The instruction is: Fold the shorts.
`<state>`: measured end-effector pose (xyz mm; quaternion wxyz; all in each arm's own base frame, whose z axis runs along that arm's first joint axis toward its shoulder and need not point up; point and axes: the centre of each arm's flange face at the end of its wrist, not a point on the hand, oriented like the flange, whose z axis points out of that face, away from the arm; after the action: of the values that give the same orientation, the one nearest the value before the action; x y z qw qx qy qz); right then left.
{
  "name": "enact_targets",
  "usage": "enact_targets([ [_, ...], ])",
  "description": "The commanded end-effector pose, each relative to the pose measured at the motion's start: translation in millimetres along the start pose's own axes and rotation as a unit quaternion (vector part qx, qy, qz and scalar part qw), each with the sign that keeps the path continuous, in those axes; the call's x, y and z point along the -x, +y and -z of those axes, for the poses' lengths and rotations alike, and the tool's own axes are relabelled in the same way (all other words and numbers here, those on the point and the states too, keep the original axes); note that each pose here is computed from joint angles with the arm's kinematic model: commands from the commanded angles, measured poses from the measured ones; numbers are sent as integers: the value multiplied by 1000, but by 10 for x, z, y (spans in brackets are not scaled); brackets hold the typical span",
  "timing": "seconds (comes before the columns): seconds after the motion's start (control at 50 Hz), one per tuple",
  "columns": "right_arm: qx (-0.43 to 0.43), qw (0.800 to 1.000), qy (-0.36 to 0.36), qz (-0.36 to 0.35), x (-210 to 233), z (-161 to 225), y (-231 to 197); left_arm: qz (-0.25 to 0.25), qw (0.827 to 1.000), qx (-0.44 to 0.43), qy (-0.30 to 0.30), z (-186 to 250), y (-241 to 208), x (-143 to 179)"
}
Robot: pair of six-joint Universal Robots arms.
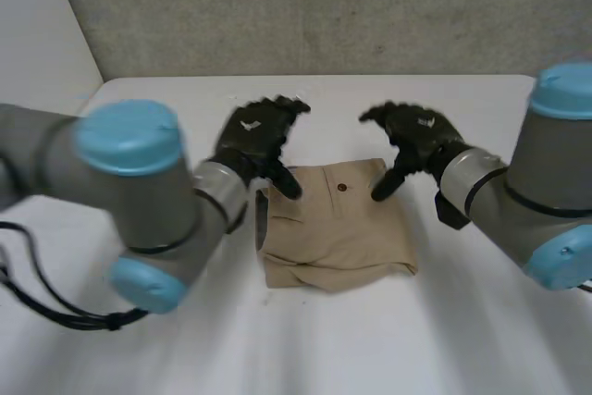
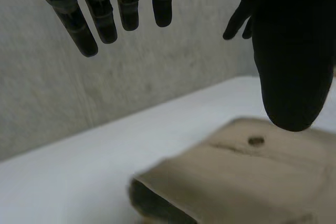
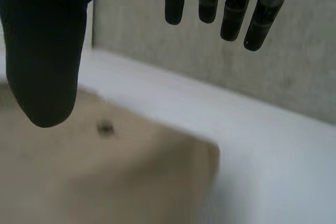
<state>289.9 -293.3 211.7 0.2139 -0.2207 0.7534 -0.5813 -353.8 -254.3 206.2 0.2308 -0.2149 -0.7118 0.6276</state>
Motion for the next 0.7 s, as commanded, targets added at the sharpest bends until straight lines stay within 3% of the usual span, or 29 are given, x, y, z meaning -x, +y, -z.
enact_targets([
  [0.02,76,995,24,63,-82,-197,481,-20,996,80,-40,-206,568,-15],
  [0.12,100,991,37,81,-110,-191,630,-63,987,140,-49,-90,821,16],
  [0.26,125,980,27,154,-113,-145,768,-87,978,180,-57,79,1013,49],
  [0.48,132,976,21,172,-99,-99,791,-87,981,158,-70,126,806,66],
  [0.62,59,982,40,177,-85,37,278,-85,985,130,-70,196,524,46],
  [0.7,1,982,63,176,-90,136,-64,-76,992,72,-75,310,41,53],
])
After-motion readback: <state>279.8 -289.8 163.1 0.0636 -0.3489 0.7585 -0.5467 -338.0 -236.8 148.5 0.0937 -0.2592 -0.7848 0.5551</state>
